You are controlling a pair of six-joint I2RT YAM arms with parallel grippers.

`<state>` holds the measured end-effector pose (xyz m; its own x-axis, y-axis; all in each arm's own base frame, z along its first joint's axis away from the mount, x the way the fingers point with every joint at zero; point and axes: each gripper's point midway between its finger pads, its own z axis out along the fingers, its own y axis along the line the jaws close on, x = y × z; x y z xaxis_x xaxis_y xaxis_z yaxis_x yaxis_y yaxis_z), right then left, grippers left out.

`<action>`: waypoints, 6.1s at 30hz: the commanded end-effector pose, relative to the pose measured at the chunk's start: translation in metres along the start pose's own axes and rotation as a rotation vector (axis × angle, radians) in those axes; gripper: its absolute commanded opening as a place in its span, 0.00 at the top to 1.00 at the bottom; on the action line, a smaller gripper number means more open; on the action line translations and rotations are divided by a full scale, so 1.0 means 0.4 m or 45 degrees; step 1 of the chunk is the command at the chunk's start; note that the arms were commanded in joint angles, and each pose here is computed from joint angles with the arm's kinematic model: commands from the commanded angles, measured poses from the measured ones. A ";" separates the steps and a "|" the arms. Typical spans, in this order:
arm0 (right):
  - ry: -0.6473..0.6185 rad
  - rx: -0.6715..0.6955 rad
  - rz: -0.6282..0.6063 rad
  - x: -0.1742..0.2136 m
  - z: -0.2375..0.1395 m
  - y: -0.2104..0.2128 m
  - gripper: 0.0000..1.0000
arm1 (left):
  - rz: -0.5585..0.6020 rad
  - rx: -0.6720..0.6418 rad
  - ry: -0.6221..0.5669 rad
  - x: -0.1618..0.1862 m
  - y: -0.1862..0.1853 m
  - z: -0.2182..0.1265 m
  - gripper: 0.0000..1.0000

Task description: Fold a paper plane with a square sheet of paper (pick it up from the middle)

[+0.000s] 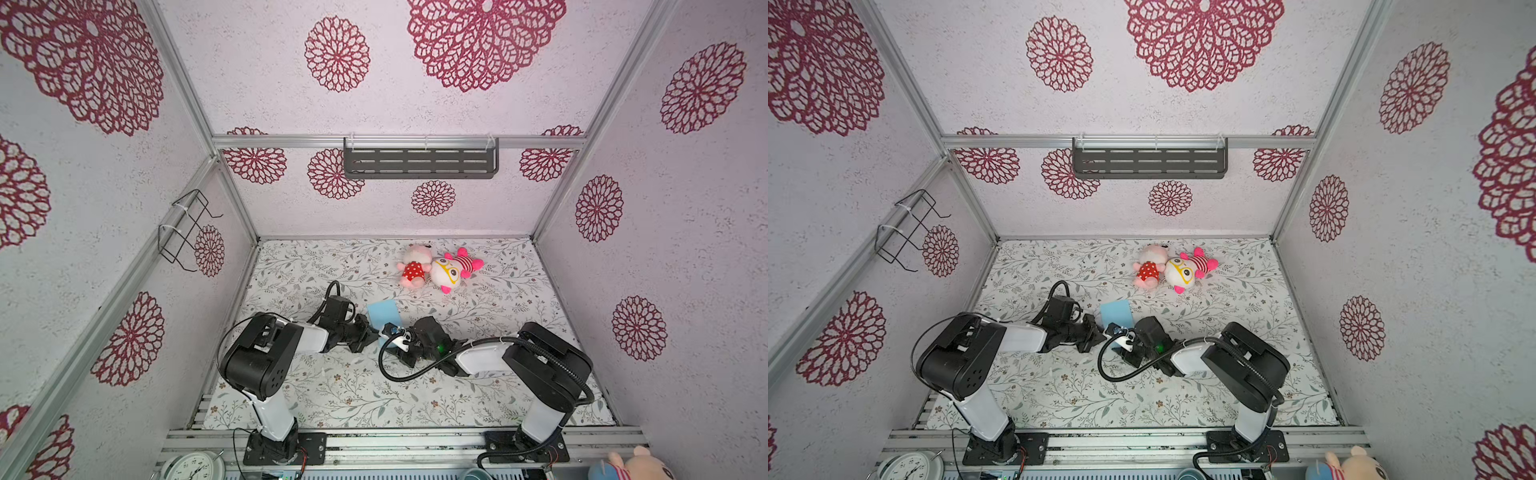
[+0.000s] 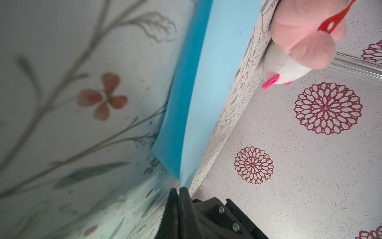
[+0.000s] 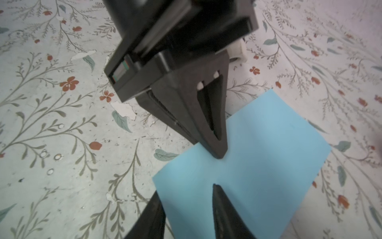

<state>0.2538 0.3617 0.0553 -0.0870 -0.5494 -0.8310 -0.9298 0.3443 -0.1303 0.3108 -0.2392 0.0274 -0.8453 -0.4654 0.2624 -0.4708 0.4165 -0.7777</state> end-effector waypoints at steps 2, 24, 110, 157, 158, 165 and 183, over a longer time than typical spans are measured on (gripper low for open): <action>-0.074 -0.020 -0.025 -0.053 0.000 0.002 0.81 | 0.000 0.020 -0.022 -0.011 -0.014 -0.023 0.86; -0.259 -0.403 0.494 -0.101 -0.057 0.113 0.91 | 0.365 -0.258 -0.088 -0.092 -0.074 -0.053 0.68; 0.165 -0.027 0.808 0.057 0.039 -0.027 0.92 | 0.532 -0.751 0.024 -0.098 0.081 0.029 1.00; 0.209 0.012 0.896 0.100 0.031 -0.043 0.94 | 0.457 -0.094 -0.168 0.016 -0.079 -0.068 0.77; 0.209 0.011 0.899 0.099 0.031 -0.044 0.94 | 0.457 -0.051 -0.171 0.023 -0.083 -0.069 0.78; 0.225 -0.002 0.909 0.105 0.037 -0.040 0.94 | 0.447 -0.017 -0.135 0.062 -0.058 -0.041 0.87; 0.254 -0.011 0.919 0.116 0.046 -0.039 0.94 | 0.385 -0.232 -0.054 0.076 0.063 0.015 0.96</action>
<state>0.2714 0.3539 0.0266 -0.6976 -0.3028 -0.6493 -0.6593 0.6261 0.4163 0.2765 -0.2477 0.0180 -0.9431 -0.3324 0.0092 -0.2369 0.6520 -0.7202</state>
